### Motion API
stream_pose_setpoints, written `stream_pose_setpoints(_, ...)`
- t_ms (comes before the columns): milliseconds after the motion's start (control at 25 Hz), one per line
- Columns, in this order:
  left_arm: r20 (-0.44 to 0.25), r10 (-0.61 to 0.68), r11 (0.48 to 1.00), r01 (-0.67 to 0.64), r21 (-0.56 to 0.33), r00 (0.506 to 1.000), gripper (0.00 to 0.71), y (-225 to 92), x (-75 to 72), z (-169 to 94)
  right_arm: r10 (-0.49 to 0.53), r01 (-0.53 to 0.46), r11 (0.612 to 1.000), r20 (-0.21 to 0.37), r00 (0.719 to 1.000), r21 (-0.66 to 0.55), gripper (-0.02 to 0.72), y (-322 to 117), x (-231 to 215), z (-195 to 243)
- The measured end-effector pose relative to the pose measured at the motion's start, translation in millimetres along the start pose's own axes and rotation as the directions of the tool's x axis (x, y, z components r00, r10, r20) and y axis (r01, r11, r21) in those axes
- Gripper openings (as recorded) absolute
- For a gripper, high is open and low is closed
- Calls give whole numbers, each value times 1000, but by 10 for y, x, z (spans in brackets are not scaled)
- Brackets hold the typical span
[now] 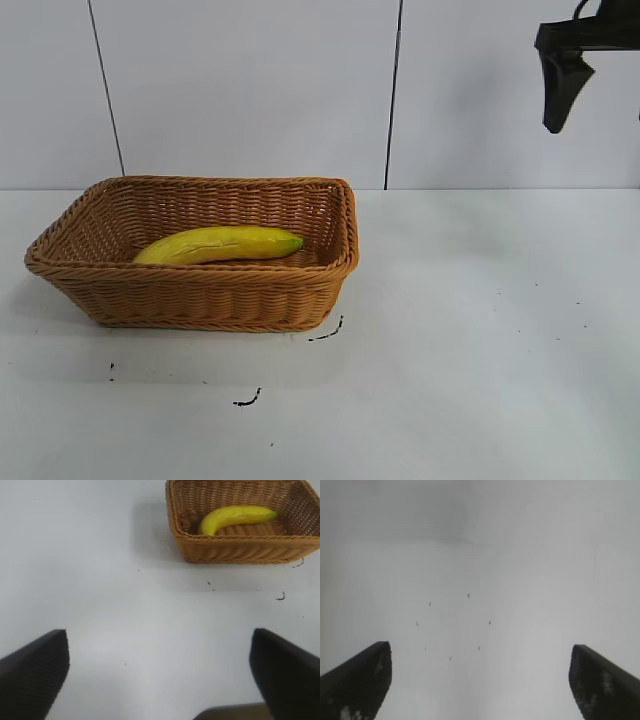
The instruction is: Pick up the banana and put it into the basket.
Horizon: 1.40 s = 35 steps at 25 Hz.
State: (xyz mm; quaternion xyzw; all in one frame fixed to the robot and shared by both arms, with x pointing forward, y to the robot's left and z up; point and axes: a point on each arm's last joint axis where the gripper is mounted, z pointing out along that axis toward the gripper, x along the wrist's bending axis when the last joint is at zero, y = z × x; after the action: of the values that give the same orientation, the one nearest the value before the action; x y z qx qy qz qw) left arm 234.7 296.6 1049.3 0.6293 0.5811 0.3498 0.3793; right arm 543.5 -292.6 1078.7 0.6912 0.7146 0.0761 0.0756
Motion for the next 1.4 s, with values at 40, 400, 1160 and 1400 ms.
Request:
stream_pose_setpoints(40, 0, 0, 1000, 0, 0, 1000, 695, 0, 0, 0, 0, 0, 1000, 0, 1000, 6, 689, -128, 2, -24)
stream_pose_setpoints(400, 0, 0, 1000, 0, 0, 1000, 695, 0, 0, 0, -1, 1, 992, 2, 1000, -122, 689, -1234, 17, -239)
stream_pose_setpoints(1160, 0, 0, 1000, 0, 0, 1000, 695, 0, 0, 0, 0, 8, 745, 12, 1000, -667, 689, -2770, 38, -338)
stream_pose_setpoints(1400, 0, 0, 1000, 0, 0, 1000, 695, 0, 0, 0, 2, 9, 633, 14, 1000, -774, 689, -3004, 41, -409)
